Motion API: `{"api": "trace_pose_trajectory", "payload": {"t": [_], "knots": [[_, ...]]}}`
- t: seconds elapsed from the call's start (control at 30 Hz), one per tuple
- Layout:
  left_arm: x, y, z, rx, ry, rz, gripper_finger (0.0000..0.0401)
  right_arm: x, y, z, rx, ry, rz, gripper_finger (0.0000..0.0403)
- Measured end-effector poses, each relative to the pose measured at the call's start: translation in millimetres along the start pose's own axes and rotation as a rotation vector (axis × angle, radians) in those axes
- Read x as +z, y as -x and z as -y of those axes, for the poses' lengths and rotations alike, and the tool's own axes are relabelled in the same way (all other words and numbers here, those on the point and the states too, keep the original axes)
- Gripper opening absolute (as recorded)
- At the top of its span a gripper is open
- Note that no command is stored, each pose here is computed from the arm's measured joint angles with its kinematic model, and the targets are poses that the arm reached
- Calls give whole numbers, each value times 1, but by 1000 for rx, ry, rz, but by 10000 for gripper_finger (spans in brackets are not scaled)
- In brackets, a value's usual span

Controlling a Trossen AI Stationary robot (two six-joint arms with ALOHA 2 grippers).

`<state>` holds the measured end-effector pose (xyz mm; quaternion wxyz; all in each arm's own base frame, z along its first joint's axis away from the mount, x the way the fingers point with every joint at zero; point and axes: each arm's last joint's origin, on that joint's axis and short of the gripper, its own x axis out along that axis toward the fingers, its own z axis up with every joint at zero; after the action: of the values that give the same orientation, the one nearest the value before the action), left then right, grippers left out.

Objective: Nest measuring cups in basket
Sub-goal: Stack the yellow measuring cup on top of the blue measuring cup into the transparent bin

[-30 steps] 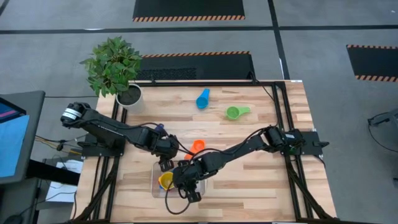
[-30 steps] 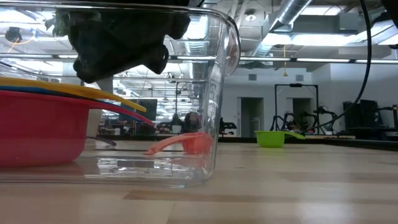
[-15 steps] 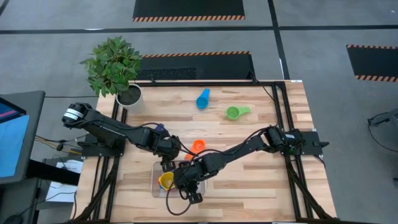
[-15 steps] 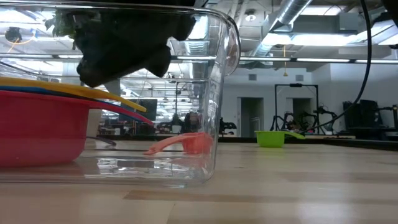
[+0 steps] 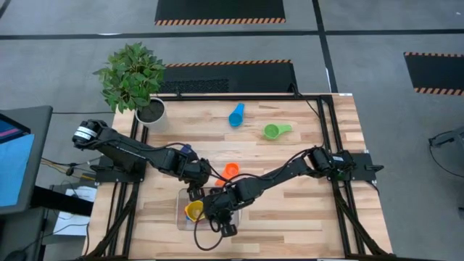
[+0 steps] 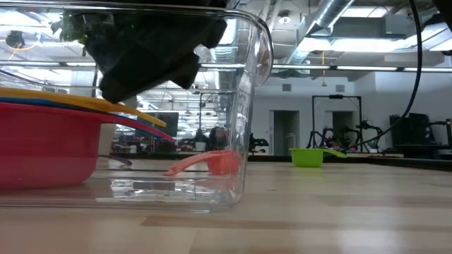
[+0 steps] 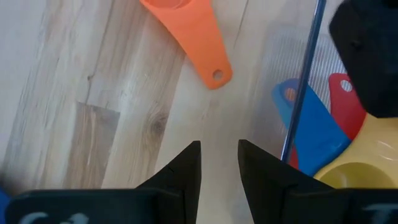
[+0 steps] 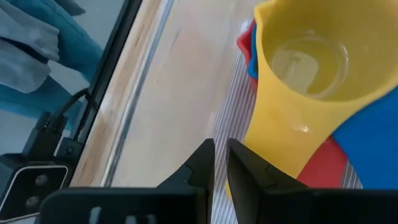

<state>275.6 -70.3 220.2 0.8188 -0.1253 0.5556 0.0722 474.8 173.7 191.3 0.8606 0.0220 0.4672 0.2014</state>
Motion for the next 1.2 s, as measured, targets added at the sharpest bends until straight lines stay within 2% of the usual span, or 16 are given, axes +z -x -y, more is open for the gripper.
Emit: {"api": "trace_pose_trajectory", "payload": {"t": [0.53,1.2], "knots": [[0,0,0,-9,-21,1,93,-2,1,5,-38,-21,-20,65],[1,0,2,-40,-88,-4,93,-1,2,11,-137,-140,-2,65]]}}
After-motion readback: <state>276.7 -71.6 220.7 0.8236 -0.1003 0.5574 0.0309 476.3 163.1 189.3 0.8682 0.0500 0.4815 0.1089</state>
